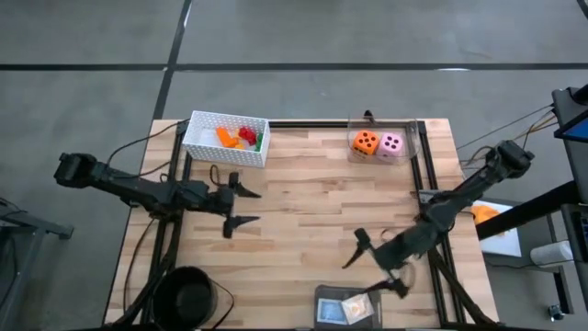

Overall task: Pick & Place Toys
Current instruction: Return to Home Position

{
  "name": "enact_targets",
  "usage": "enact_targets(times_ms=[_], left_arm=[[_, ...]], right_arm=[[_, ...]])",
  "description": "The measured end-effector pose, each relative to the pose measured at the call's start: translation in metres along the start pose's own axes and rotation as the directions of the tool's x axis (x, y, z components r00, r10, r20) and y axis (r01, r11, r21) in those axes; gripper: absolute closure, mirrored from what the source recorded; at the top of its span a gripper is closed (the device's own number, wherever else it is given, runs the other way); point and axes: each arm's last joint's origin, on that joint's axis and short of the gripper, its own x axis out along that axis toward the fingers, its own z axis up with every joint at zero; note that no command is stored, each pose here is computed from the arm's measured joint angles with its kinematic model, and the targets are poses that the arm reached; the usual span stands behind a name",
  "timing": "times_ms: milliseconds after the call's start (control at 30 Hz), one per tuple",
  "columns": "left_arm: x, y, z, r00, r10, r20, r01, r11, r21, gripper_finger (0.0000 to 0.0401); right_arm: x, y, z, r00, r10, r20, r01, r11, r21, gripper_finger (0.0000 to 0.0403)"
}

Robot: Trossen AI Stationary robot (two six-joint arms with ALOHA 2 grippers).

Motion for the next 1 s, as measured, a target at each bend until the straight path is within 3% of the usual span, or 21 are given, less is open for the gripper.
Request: enact_targets(times_ms=[100,200,567,1000], left_arm=[[-0.013,-0.001,0.009,0.996,-0.078,0.042,0.077,0.997,0.01,0.0087],[-0.025,0.001,0.013,0.994,-0.093,0.05,0.092,0.996,0.01,0.0087],[-0.06,0.007,-0.014,0.975,-0.103,0.196,0.107,0.994,-0.012,0.0087],[-0.074,0.019,-0.029,0.96,-0.106,0.26,0.124,0.991,-0.052,0.0087]], right_arm=[[-0.018,-0.006,0.005,0.987,0.107,0.124,-0.097,0.992,-0.087,0.0064],[-0.036,-0.015,-0.004,0.977,0.145,0.155,-0.127,0.985,-0.12,0.0064],[-0.101,-0.037,-0.036,0.948,0.074,0.309,-0.036,0.991,-0.125,0.0064],[-0.131,-0.051,-0.068,0.936,-0.022,0.351,0.082,0.984,-0.158,0.0064]])
